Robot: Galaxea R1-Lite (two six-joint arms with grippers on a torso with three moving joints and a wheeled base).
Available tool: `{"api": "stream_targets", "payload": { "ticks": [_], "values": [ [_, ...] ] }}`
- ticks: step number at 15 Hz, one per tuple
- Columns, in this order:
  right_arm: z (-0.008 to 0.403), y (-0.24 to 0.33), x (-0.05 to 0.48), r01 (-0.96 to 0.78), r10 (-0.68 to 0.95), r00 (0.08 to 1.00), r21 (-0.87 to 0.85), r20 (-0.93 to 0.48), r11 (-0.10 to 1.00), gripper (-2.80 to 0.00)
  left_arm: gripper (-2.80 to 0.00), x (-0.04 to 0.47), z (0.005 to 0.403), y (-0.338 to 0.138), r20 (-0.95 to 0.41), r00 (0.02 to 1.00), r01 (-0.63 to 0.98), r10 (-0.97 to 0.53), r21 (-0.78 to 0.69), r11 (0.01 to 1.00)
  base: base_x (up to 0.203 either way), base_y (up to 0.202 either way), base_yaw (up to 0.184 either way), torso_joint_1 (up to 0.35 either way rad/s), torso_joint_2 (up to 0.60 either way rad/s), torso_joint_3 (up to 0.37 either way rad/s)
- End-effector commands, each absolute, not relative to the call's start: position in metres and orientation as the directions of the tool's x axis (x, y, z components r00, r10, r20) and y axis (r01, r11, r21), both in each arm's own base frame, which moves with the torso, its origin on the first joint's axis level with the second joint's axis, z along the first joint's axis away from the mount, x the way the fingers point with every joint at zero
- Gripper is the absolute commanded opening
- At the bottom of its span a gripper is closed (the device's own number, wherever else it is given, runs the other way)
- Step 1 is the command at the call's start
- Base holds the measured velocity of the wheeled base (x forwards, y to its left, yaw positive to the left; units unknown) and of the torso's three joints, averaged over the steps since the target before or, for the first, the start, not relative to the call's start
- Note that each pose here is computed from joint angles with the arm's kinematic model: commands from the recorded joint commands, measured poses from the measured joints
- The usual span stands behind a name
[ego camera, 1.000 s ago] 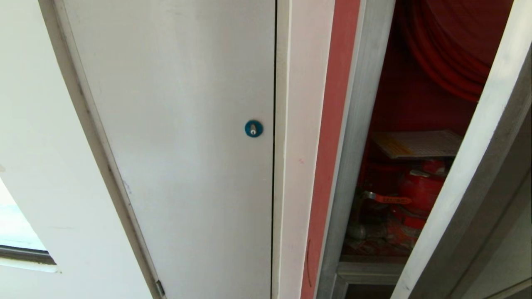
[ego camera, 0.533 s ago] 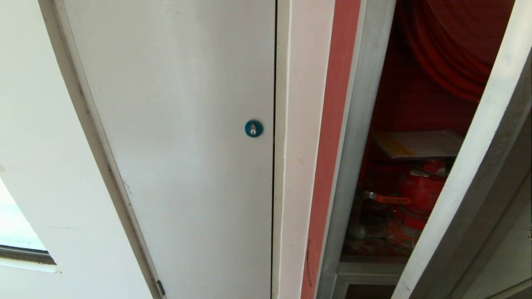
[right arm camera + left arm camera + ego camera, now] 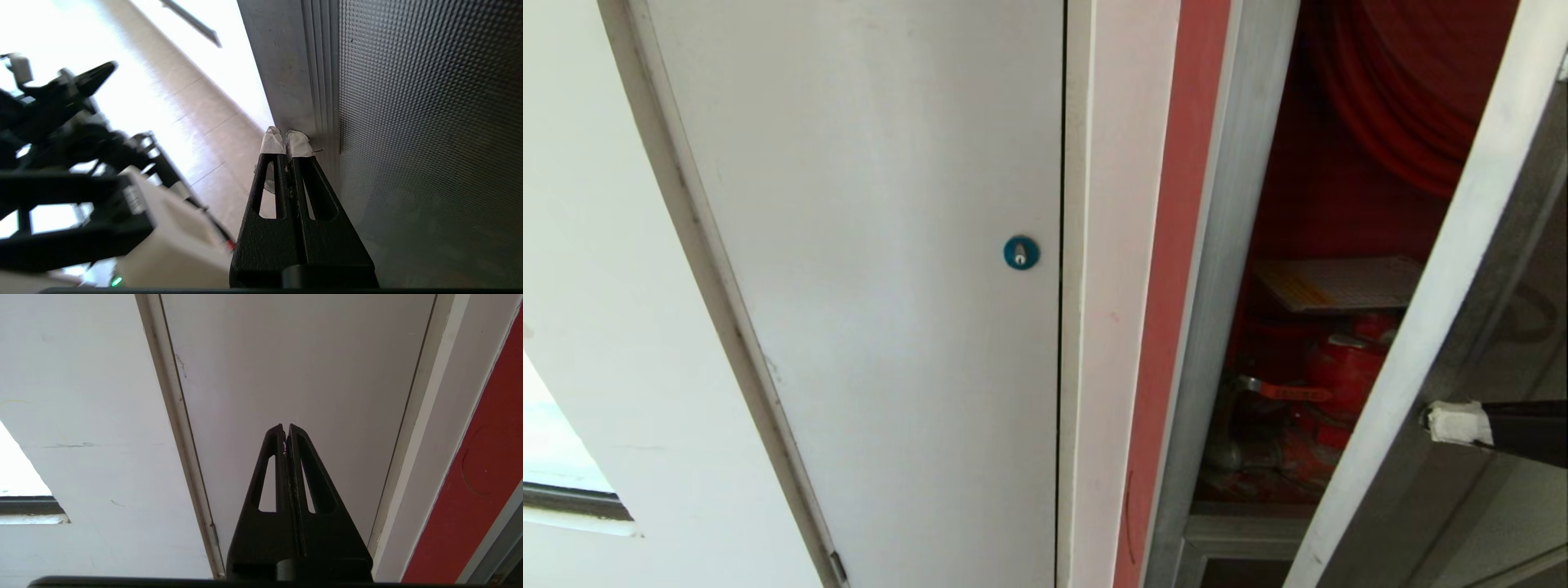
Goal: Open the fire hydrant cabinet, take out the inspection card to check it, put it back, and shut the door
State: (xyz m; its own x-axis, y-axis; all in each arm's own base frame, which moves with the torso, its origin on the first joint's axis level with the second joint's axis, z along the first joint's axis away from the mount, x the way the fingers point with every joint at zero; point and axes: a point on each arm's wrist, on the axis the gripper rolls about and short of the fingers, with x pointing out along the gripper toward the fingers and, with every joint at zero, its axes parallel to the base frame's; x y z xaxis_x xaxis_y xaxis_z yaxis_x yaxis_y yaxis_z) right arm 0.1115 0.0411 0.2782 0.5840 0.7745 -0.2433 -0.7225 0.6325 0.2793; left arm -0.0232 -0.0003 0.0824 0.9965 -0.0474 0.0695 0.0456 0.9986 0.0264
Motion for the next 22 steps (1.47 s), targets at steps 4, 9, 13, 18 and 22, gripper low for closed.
{"api": "stream_targets", "payload": {
  "ticks": [4, 9, 13, 18, 22],
  "values": [
    [0.268, 0.049, 0.152, -0.654, 0.706, 0.65, 0.264, -0.281, 0.708, -2.8, -2.8, -0.021, 0.075, 0.0, 0.041, 0.998, 0.046, -0.048, 0.026, 0.999, 0.0, 0.0, 0.0, 0.0, 0.0, 0.0],
    [0.256, 0.057, 0.187, -0.634, 0.682, 0.677, 0.252, -0.277, 0.731, -2.8, -2.8, -0.021, 0.075, 0.0, 0.041, 0.998, 0.046, -0.048, 0.026, 0.999, 0.0, 0.0, 0.0, 0.0, 0.0, 0.0],
    [0.247, 0.061, 0.213, -0.578, 0.616, 0.743, 0.214, -0.26, 0.787, -2.8, -2.8, -0.021, 0.075, 0.0, 0.041, 0.998, 0.046, -0.048, 0.026, 0.999, 0.0, 0.0, 0.0, 0.0, 0.0, 0.0],
    [0.241, 0.063, 0.232, -0.523, 0.554, 0.797, 0.184, -0.239, 0.832, -2.8, -2.8, -0.021, 0.075, 0.0, 0.041, 0.998, 0.046, -0.048, 0.026, 0.999, 0.0, 0.0, 0.0, 0.0, 0.0, 0.0],
    [0.241, 0.064, 0.241, -0.486, 0.512, 0.831, 0.164, -0.216, 0.858, -2.8, -2.8, -0.021, 0.075, 0.0, 0.041, 0.998, 0.046, -0.048, 0.026, 0.999, 0.0, 0.0, 0.0, 0.0, 0.0, 0.0]
  ]
}}
